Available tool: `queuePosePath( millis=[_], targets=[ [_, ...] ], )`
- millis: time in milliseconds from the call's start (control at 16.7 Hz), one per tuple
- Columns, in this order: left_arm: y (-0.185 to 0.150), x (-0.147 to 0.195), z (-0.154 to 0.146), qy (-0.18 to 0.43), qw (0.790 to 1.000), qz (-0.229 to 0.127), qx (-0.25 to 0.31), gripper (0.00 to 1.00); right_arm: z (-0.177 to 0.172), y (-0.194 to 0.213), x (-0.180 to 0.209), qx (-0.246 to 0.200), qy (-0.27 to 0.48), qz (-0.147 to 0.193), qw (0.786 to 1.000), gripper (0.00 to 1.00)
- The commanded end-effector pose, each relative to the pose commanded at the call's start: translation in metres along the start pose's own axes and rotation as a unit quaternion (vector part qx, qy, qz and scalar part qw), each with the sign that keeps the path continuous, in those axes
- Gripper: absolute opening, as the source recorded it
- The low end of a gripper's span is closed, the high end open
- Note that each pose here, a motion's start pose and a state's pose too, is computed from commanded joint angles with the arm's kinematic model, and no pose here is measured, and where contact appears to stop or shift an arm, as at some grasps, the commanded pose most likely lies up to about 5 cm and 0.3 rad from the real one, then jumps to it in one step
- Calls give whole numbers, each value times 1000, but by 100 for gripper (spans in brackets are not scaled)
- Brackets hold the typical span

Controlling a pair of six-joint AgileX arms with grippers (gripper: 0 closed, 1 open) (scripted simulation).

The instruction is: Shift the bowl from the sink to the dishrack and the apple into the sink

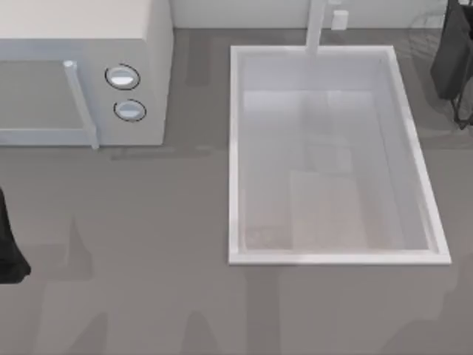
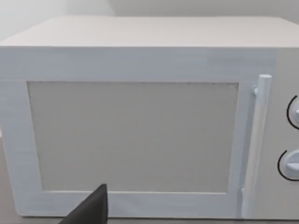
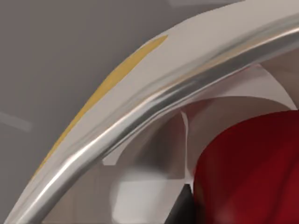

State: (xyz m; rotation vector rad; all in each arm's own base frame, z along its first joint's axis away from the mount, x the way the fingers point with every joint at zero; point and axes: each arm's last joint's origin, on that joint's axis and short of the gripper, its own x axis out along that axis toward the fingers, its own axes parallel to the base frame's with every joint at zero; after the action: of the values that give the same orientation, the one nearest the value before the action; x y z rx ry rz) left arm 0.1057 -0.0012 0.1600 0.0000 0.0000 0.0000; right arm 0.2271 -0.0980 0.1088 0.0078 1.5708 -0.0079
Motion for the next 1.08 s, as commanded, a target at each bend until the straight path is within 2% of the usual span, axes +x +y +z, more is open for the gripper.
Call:
queuePosePath(
  millis=[60,840,1080],
  targets=[
    [0,0,0,0,1000,0,0,100,0,0,0,0,0,0,1000,100],
    [0,0,0,0,1000,0,0,100,0,0,0,0,0,0,1000,2],
    [0,0,0,0,1000,0,0,100,0,0,0,0,0,0,1000,0]
  ],
)
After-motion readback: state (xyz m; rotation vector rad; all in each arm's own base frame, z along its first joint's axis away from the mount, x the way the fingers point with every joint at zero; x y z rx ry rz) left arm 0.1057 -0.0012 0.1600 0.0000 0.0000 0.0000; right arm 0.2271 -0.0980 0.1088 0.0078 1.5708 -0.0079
